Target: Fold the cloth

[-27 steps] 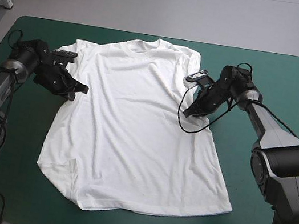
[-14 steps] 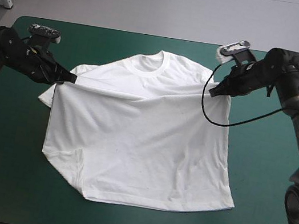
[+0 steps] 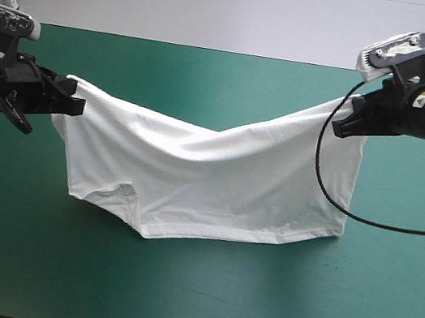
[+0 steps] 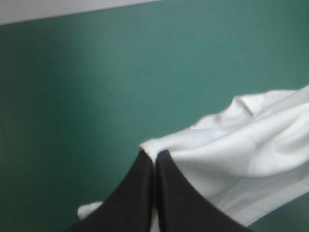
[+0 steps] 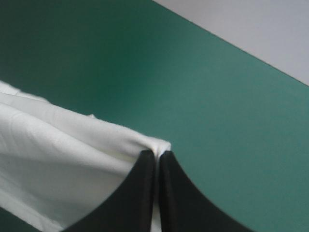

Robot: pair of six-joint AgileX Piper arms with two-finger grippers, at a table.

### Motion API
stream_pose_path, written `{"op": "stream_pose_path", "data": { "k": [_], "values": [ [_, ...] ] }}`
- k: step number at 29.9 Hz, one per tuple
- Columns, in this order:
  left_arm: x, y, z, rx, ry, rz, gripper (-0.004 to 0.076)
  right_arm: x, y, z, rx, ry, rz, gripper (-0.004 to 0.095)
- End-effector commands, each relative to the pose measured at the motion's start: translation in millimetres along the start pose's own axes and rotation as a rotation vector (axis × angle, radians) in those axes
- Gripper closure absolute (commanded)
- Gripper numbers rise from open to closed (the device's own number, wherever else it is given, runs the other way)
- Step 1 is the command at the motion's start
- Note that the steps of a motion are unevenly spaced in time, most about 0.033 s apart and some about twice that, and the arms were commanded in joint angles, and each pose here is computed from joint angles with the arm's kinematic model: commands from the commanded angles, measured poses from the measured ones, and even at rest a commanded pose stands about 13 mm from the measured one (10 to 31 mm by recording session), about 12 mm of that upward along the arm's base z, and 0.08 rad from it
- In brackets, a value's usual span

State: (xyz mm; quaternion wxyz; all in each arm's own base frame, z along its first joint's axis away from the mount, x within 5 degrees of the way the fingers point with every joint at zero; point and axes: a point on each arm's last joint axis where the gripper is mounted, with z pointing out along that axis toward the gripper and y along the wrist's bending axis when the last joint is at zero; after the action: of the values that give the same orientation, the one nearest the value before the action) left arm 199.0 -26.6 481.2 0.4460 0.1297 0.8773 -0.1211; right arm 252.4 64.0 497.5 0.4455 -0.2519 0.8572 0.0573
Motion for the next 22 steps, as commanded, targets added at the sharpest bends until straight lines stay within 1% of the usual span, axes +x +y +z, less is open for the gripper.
{"op": "stream_pose_path", "data": {
  "k": [1,6,11,15,18,20,22],
  "values": [
    [-17.9,-21.9,-41.2,0.068,-0.199,0.038,0.0733,-5.8,3.9,-51.8,0.082,-0.164,-0.009,0.0921],
    [-27.4,-35.2,-69.6,0.105,-0.278,0.076,0.0733,-4.3,7.0,-84.7,0.151,-0.262,0.000,0.0922],
    [-30.5,-37.3,-77.2,0.099,-0.303,0.089,0.0733,-5.7,3.7,-86.9,0.190,-0.284,0.013,0.0922],
    [-37.2,-29.7,-61.7,0.090,-0.291,0.073,0.0733,-11.1,-4.4,-71.4,0.225,-0.281,0.013,0.0925],
    [-48.1,-20.8,-43.0,0.086,-0.282,0.056,0.0733,-16.1,-11.8,-54.2,0.243,-0.252,0.019,0.0925],
    [-57.9,-14.2,-29.9,0.083,-0.282,0.047,0.0733,-22.1,-18.0,-39.0,0.252,-0.231,0.016,0.0925],
    [-71.8,-6.3,-14.7,0.078,-0.291,0.044,0.0733,-33.9,-26.2,-26.9,0.265,-0.249,0.016,0.0925]
  ]
}}
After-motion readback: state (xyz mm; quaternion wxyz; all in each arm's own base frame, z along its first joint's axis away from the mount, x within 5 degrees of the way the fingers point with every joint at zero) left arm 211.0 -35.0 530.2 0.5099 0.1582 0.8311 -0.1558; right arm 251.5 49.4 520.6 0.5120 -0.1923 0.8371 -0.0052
